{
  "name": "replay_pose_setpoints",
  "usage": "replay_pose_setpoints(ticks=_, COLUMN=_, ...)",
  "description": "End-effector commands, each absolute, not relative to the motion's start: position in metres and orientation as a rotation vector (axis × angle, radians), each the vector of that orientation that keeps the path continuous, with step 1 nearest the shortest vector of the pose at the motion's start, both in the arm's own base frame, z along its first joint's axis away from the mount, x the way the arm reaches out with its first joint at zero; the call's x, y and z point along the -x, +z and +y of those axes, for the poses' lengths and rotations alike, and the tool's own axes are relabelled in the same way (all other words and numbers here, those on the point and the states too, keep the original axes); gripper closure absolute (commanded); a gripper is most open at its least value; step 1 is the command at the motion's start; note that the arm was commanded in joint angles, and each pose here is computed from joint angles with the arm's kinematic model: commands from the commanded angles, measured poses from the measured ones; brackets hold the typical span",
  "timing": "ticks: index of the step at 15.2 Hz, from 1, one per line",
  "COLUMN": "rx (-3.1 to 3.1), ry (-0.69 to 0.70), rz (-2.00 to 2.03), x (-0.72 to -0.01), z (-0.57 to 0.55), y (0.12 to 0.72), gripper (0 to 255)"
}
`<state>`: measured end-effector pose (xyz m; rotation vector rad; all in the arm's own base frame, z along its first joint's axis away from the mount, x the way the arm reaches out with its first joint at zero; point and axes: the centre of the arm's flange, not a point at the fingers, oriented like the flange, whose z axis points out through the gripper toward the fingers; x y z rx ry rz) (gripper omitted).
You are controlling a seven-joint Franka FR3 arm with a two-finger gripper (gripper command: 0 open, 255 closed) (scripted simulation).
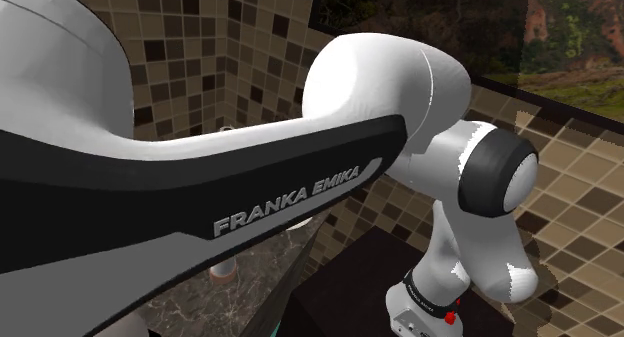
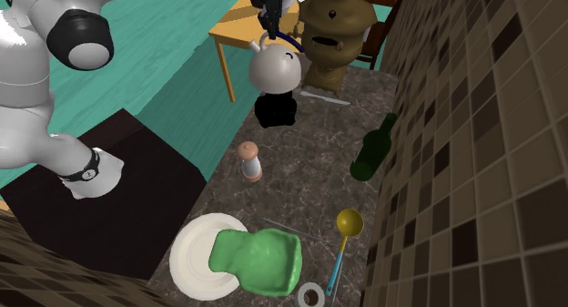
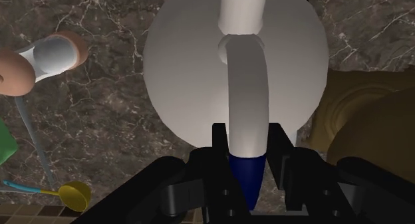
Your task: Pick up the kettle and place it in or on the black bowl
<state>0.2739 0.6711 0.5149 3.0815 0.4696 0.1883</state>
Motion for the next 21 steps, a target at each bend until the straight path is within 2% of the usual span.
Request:
replay_pose_setpoints(ticks=1, rx=-3.084, ry=0.190, rz=0.469, x=-0.274, z=0.669, y=0.505, gripper=255)
replay_pose_setpoints(ticks=21, rx=-3.084, ry=0.190, rz=0.469, x=-0.274, z=0.669, y=0.408, gripper=255)
